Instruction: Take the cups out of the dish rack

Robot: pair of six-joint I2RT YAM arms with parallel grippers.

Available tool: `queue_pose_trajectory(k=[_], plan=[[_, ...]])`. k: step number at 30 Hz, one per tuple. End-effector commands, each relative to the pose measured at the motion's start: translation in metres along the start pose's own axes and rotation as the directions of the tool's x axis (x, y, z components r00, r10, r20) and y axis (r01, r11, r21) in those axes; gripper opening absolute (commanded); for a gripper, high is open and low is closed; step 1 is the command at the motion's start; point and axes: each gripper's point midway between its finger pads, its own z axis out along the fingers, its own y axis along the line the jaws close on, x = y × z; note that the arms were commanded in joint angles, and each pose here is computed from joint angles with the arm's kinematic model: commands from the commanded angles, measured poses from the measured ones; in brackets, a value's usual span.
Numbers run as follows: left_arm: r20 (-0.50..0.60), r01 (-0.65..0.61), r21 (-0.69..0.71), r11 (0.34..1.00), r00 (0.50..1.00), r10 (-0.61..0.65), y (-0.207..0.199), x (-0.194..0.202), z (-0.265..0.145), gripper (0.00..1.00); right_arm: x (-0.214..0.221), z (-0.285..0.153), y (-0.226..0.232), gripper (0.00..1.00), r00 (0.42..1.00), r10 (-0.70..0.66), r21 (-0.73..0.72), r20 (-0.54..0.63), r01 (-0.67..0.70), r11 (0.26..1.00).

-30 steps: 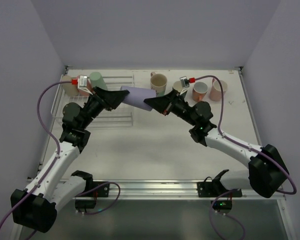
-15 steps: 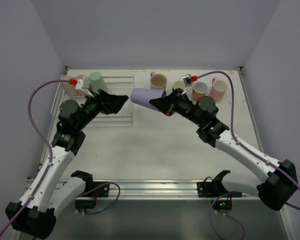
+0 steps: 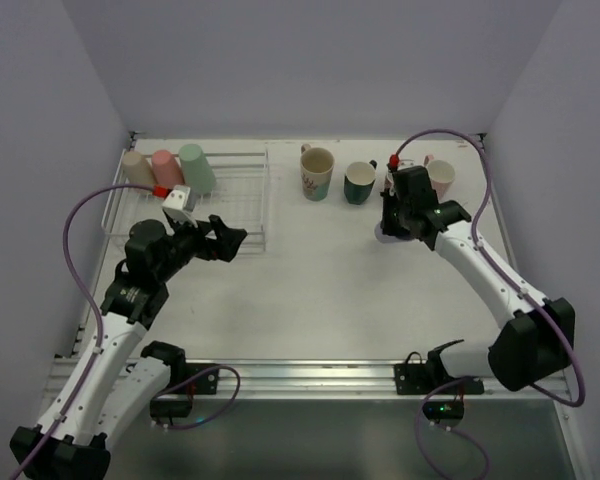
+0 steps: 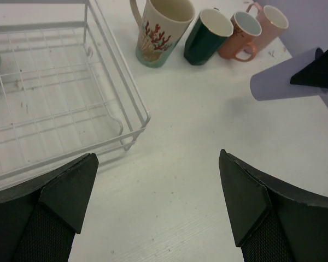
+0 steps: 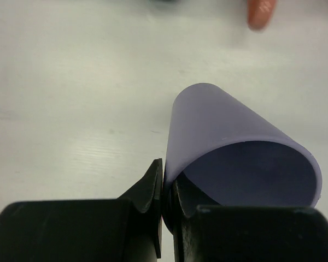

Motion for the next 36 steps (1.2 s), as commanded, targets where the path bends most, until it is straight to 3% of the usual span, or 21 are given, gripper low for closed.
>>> queue_pose_trajectory(k=[1,11,24,36], plan=[[0.030,-0.090,0.028,0.996,0.996,0.089,-0.009,-0.008,-0.007,1.00,0.023,0.004,-0.059,0.00,0.985,-0.036,0.224,-0.169,0.074,0.972],[0.034,-0.123,0.030,0.992,0.992,0.122,-0.016,-0.002,-0.016,1.00,0.033,0.037,-0.093,0.00,0.944,-0.036,0.334,-0.327,0.151,0.930],[0.023,-0.121,0.020,0.992,0.992,0.121,-0.014,-0.001,-0.014,1.00,0.025,0.057,-0.078,0.06,0.942,-0.083,0.234,-0.325,0.165,0.958],[0.021,-0.115,-0.025,0.993,0.993,0.116,-0.006,-0.001,-0.012,1.00,0.003,0.048,-0.074,0.43,0.963,-0.070,0.230,-0.262,0.133,0.964]])
